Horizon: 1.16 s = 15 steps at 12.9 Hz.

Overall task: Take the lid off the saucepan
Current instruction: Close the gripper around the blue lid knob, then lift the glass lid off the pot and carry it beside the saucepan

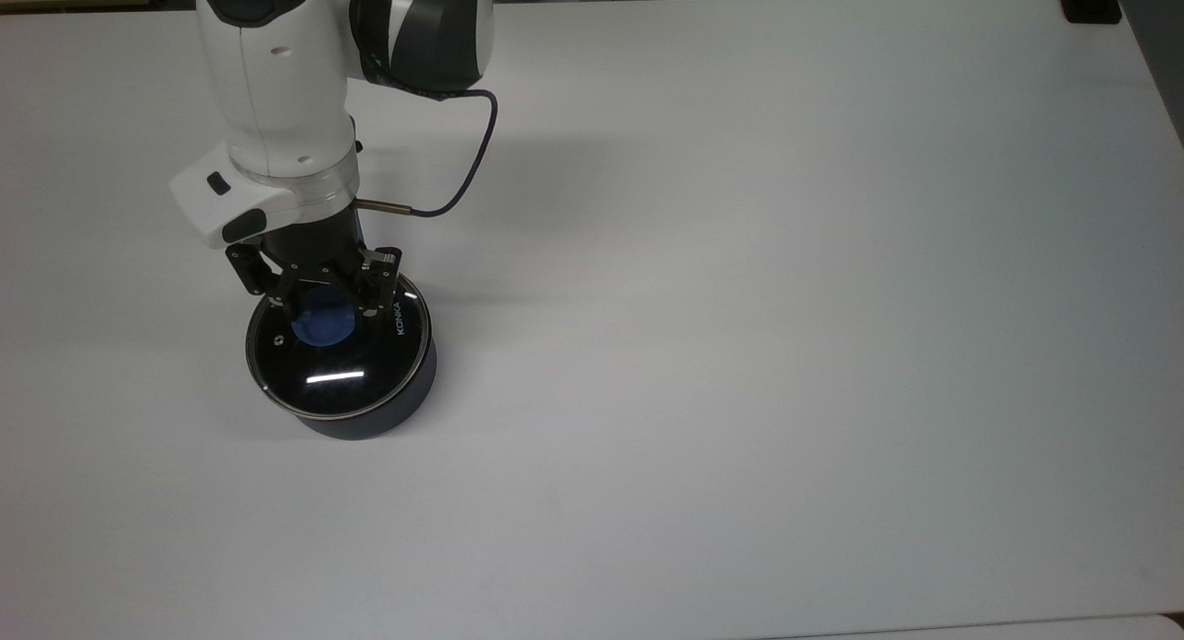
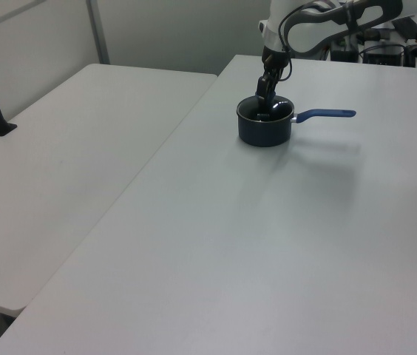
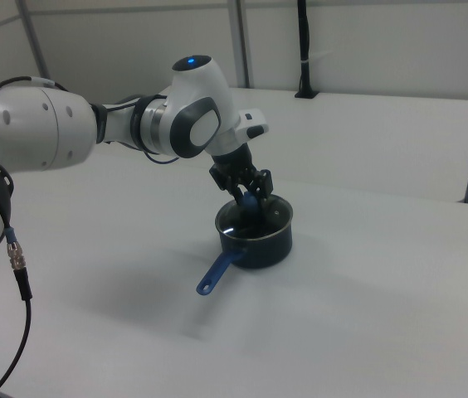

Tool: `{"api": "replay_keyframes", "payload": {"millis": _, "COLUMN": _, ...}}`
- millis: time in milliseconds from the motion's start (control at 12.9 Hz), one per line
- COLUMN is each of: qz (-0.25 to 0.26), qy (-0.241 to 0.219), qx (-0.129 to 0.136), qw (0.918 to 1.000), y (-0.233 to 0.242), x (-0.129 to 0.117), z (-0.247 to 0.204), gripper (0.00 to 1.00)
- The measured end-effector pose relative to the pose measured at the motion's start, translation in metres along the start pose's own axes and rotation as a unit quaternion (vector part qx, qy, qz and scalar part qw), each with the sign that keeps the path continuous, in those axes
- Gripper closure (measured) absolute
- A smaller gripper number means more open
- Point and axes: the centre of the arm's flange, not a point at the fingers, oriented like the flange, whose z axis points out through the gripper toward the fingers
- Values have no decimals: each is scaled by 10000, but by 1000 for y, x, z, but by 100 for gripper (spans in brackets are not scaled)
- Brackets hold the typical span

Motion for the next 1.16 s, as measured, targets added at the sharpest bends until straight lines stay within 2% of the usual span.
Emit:
{"api": "replay_keyframes", "payload": {"millis": 387, "qz": -71, "qy": 40, "qx": -4, "qw": 10000, "y": 0, "x": 2, "z": -4, "gripper": 39}}
{"api": "replay_keyframes", "payload": {"millis": 852, "qz": -69, "qy": 362, "qx": -30, "qw": 9993, "y": 4, "x": 11, "z": -44, "gripper": 39}}
{"api": "replay_keyframes", "payload": {"millis": 1007, "qz": -155, "qy": 476, "qx": -4, "qw": 9987, "y": -8, "x": 14, "z": -60, "gripper": 39}}
{"api": "replay_keyframes", "payload": {"millis": 1162, "qz": -376, "qy": 573, "qx": 63, "qw": 9976, "y": -41, "x": 16, "z": -73, "gripper": 39}}
